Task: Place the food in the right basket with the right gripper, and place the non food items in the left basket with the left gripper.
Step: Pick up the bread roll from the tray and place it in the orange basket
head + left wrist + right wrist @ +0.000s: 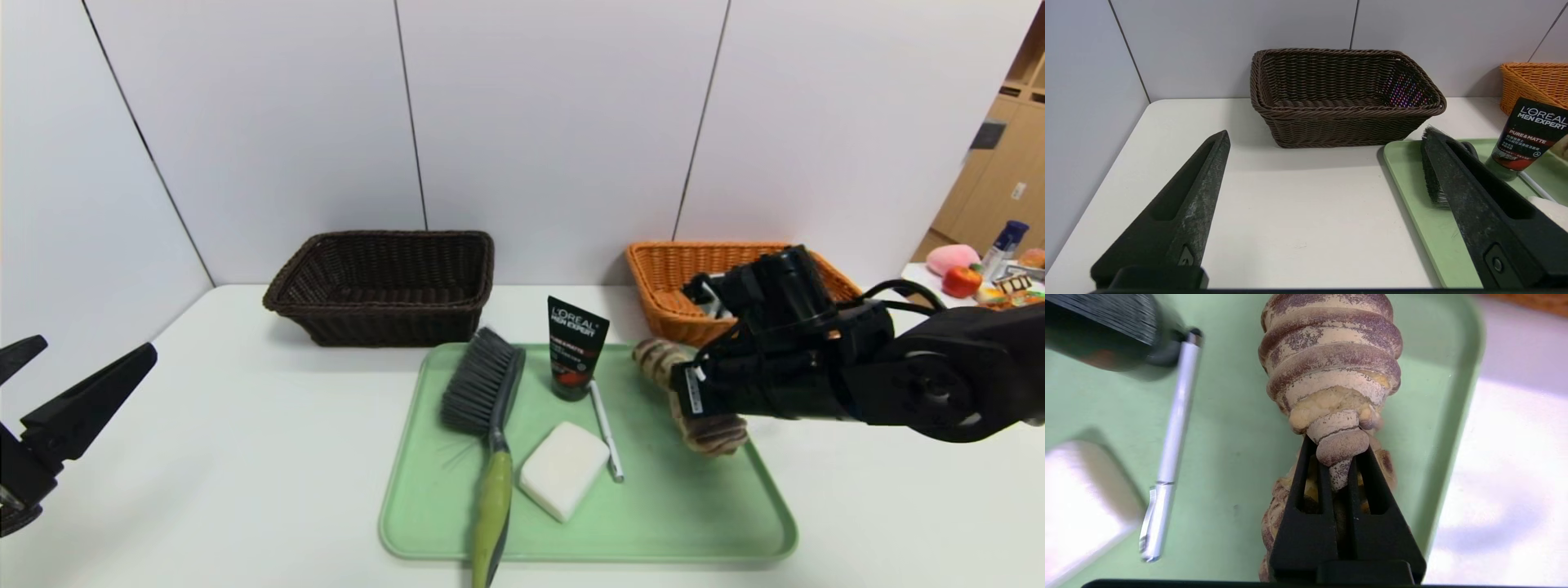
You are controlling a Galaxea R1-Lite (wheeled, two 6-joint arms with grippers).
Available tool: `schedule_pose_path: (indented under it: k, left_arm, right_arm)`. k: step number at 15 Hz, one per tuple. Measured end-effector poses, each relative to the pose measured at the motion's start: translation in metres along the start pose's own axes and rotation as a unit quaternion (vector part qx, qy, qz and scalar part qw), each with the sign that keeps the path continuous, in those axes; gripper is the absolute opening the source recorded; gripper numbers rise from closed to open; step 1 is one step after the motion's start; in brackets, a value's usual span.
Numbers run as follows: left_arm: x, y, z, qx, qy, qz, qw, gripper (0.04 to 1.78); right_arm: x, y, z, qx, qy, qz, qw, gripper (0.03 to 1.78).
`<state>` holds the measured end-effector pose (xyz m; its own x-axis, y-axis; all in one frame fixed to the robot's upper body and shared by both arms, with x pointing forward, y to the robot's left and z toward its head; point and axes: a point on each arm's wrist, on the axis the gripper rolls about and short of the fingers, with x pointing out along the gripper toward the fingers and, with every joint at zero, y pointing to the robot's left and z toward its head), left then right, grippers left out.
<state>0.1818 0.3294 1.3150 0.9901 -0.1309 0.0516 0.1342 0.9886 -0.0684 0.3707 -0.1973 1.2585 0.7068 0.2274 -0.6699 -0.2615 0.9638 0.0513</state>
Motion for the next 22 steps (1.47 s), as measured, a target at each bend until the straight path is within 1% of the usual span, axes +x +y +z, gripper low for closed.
schedule_pose_path:
  k: [2,4,6,7,9,10,12,14,16,17,19,20,22]
  left_arm:
    - [0.000,0.000,0.000,0.000,0.000,0.000,1.000,1.69]
    - [0.000,0.000,-0.001,0.000,0.002,0.000,1.000,1.69]
    - [0.000,0.000,-0.001,0.000,0.003,0.000,1.000,1.69]
    - [0.000,0.000,-0.001,0.000,0.003,0.000,1.000,1.69]
    - [0.000,0.000,-0.001,0.000,0.002,0.001,1.000,1.69]
    - [0.000,0.000,-0.002,-0.001,0.003,0.001,1.000,1.69]
    - [0.000,0.000,-0.002,0.000,0.003,0.001,1.000,1.69]
    - [0.000,0.000,-0.001,0.000,0.002,0.001,1.000,1.69]
    - [0.000,0.000,-0.001,0.000,0.002,0.000,1.000,1.69]
    - [0.000,0.000,-0.001,0.000,0.002,0.000,1.000,1.69]
    - [0.001,0.000,0.000,0.000,0.002,0.000,1.000,1.69]
    - [0.001,0.000,0.000,0.000,0.002,0.000,1.000,1.69]
    - [0.002,0.000,0.000,0.000,0.002,0.000,1.000,1.69]
  right_arm:
    - [-0.028,0.000,0.010,0.003,-0.038,0.016,0.9991,0.13]
    - [-0.060,0.000,0.020,0.006,-0.082,0.040,0.9958,0.13]
    - [-0.090,-0.003,0.036,0.012,-0.138,0.071,0.9879,0.13]
    - [-0.100,-0.007,0.045,0.018,-0.165,0.072,0.9835,0.13]
    - [-0.102,-0.017,0.062,0.027,-0.205,0.058,0.9767,0.13]
    - [-0.094,-0.022,0.070,0.031,-0.222,0.049,0.9734,0.13]
    - [-0.064,-0.033,0.083,0.035,-0.252,0.023,0.9668,0.13]
    - [-0.028,-0.042,0.093,0.030,-0.281,-0.009,0.9591,0.13]
    - [0.009,-0.052,0.099,0.018,-0.301,-0.042,0.9524,0.13]
    - [0.026,-0.057,0.100,0.011,-0.303,-0.060,0.9511,0.13]
    - [0.052,-0.065,0.100,0.006,-0.293,-0.086,0.9521,0.13]
    - [0.064,-0.070,0.099,0.005,-0.287,-0.096,0.9530,0.13]
    - [0.078,-0.075,0.097,0.004,-0.277,-0.104,0.9551,0.13]
